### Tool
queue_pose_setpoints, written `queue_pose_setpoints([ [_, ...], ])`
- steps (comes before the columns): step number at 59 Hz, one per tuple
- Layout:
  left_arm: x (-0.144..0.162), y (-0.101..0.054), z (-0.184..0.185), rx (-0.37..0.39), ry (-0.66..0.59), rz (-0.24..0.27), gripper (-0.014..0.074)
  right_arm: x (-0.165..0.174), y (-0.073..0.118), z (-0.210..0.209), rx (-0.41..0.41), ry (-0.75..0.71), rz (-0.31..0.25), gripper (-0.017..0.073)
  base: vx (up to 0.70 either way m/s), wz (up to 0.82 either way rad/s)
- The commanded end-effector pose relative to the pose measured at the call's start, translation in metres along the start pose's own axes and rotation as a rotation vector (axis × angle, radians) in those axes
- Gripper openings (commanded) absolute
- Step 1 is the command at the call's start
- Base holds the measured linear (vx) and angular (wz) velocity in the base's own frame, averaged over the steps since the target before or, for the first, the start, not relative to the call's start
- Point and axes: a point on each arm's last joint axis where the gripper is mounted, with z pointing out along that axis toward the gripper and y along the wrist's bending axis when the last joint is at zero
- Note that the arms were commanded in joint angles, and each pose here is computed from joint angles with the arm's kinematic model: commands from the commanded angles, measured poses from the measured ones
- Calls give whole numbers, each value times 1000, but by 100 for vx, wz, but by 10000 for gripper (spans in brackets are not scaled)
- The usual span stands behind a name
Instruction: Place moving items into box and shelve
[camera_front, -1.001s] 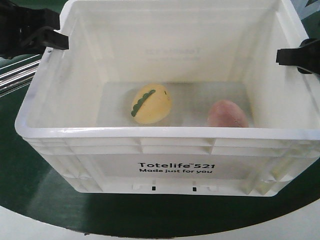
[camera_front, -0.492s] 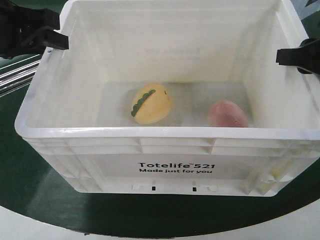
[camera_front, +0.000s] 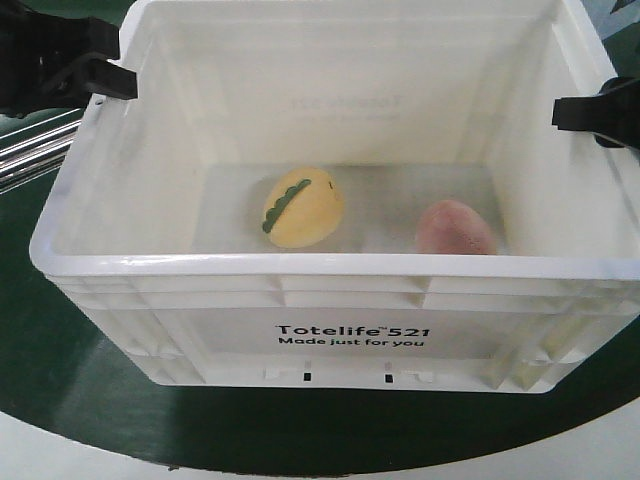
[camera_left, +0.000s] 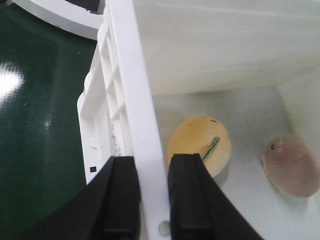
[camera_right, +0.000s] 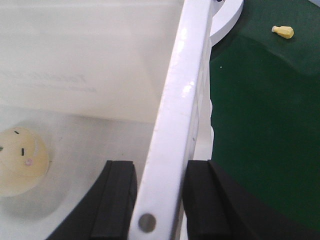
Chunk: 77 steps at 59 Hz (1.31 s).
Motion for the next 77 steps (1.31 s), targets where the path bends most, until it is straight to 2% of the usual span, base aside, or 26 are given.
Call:
queue_pose_setpoints([
  [1,-17,-19,-28,89,-195,-7,-6,-26,3,-19,-10,-216,27,-6,0,0],
  [77,-17,-19,-28,89,-195,-7,-6,-26,3,-19,-10,-216,27,-6,0,0],
])
